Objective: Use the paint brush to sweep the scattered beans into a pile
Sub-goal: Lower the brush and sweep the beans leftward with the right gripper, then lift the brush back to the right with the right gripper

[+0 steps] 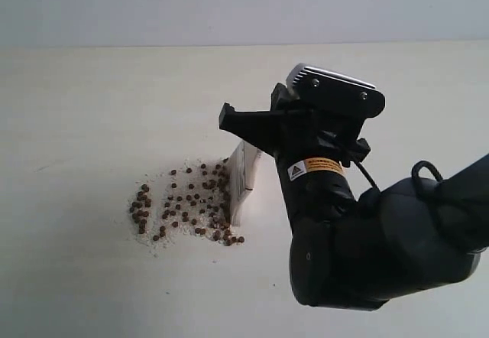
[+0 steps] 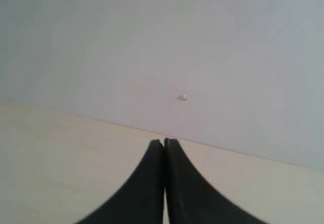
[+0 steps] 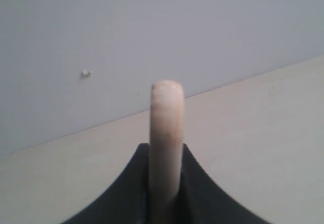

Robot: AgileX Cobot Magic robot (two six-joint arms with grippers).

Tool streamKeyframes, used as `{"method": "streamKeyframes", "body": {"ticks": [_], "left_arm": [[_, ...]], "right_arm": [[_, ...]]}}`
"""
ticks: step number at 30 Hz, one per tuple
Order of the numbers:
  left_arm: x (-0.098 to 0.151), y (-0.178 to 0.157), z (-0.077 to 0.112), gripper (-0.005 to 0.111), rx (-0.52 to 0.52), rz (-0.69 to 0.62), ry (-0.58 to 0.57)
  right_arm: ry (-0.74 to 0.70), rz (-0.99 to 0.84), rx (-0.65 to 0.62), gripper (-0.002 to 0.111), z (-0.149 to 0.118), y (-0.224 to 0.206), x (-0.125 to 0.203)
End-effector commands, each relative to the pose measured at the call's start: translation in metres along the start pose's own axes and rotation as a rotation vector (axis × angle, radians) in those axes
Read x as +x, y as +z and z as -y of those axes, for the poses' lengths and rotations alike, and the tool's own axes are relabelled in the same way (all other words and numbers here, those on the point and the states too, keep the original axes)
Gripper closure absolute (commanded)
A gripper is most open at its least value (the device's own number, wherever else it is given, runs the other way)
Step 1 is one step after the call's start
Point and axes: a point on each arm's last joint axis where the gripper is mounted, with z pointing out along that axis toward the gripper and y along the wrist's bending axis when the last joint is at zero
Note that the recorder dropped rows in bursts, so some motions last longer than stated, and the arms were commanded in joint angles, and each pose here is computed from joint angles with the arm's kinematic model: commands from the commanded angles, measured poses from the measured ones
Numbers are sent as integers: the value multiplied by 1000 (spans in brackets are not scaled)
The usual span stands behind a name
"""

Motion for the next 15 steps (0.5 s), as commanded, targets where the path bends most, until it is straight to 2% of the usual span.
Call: {"method": "streamKeyframes", "body": {"ticks": [1,15], "left_arm": [[1,-1,0,107,7,2,-11],[1,-1,0,107,7,2,-11]], "right_arm": [[-68,-1,22,108,0,0,-1],[-64,29,-34,108,-11,-5,-26]]}}
